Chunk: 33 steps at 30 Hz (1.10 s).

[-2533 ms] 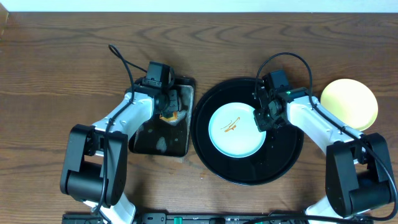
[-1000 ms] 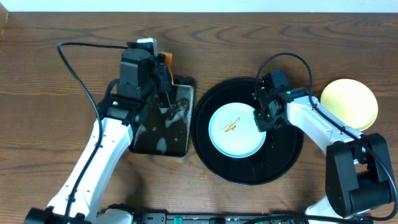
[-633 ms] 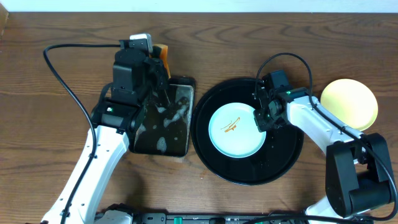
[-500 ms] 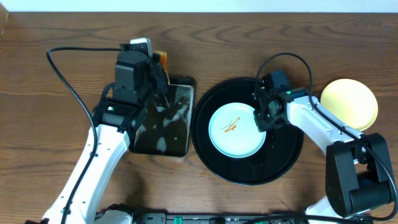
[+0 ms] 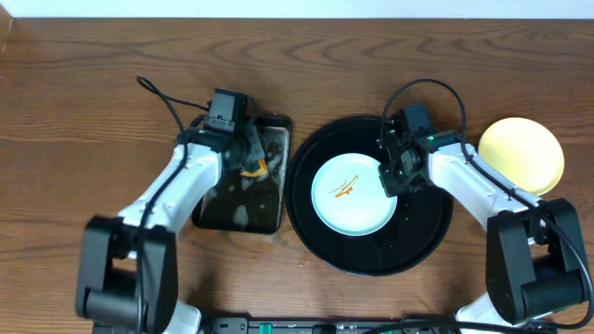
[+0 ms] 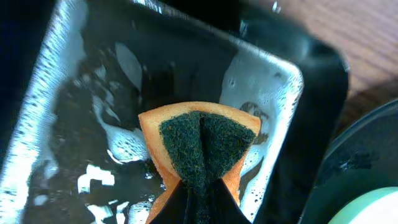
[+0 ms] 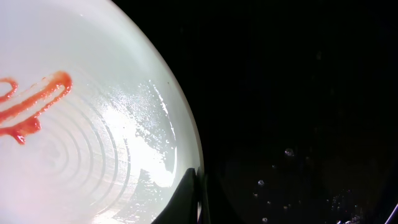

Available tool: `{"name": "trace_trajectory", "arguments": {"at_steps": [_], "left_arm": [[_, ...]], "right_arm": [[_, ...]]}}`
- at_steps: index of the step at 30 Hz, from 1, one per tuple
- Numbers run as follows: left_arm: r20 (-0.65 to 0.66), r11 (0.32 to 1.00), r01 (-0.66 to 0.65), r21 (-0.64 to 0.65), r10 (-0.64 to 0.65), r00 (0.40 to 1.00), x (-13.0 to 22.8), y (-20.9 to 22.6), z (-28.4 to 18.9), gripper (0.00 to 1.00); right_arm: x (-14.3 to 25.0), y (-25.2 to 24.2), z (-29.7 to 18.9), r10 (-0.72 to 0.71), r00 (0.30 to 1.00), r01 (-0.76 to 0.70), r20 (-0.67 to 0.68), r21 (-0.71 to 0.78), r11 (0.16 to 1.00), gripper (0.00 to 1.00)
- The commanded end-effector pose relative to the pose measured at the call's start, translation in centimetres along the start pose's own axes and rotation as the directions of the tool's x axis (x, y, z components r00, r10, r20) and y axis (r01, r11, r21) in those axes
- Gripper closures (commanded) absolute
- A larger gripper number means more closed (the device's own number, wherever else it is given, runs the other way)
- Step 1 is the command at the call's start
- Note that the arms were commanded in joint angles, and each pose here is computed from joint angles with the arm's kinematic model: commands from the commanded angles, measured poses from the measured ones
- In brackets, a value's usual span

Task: Clean dirty plates on tray and stack at the side
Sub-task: 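Lift the sponge with the left gripper toward the green plate, then scrub the sauce off the green plate with the sponge in left gripper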

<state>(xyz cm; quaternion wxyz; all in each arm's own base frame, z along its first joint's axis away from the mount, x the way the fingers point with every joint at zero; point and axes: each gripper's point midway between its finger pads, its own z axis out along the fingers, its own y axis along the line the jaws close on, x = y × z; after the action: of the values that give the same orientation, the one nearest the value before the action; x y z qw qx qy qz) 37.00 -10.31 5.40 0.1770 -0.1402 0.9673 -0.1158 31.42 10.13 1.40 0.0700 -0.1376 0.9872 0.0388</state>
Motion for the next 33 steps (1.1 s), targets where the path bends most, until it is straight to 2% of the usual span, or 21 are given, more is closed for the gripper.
{"name": "trace_trajectory", "arguments": {"at_steps": [1, 7, 13, 23, 29, 33], "left_arm": [[-0.006, 0.999, 0.005, 0.046, -0.005, 1.000, 0.0, -0.9, -0.7, 0.93], [-0.036, 0.993, -0.039, 0.113, 0.043, 0.998, -0.1, -3.3, -2.1, 0.93], [-0.041, 0.971, -0.182, 0.155, 0.190, 0.981, 0.8, -7.6, -4.2, 0.93], [-0.071, 0.896, -0.330, 0.297, 0.365, 0.928, 6.5, -15.1, -2.9, 0.92], [-0.098, 0.879, -0.342, 0.331, 0.393, 0.915, 9.7, -18.1, -0.4, 0.93], [-0.137, 0.904, -0.273, 0.330, 0.332, 0.933, 11.0, -19.0, 0.7, 0.92]], "right_arm": [[-0.1, -0.3, -0.2, -0.006, 1.000, 0.006, 0.002, 0.000, 1.000, 0.99], [-0.1, -0.2, -0.2, -0.006, 1.000, 0.006, 0.003, -0.004, 1.000, 0.99], [0.2, -0.2, -0.2, -0.005, 1.000, 0.005, -0.010, -0.004, 1.000, 0.99], [0.2, -0.2, -0.2, -0.005, 1.000, 0.005, -0.008, -0.004, 1.000, 0.99], [0.3, -0.2, -0.2, -0.005, 1.000, 0.005, -0.012, -0.004, 1.000, 0.99], [0.3, -0.2, -0.2, -0.005, 1.000, 0.005, -0.012, -0.003, 1.000, 0.99]]}}
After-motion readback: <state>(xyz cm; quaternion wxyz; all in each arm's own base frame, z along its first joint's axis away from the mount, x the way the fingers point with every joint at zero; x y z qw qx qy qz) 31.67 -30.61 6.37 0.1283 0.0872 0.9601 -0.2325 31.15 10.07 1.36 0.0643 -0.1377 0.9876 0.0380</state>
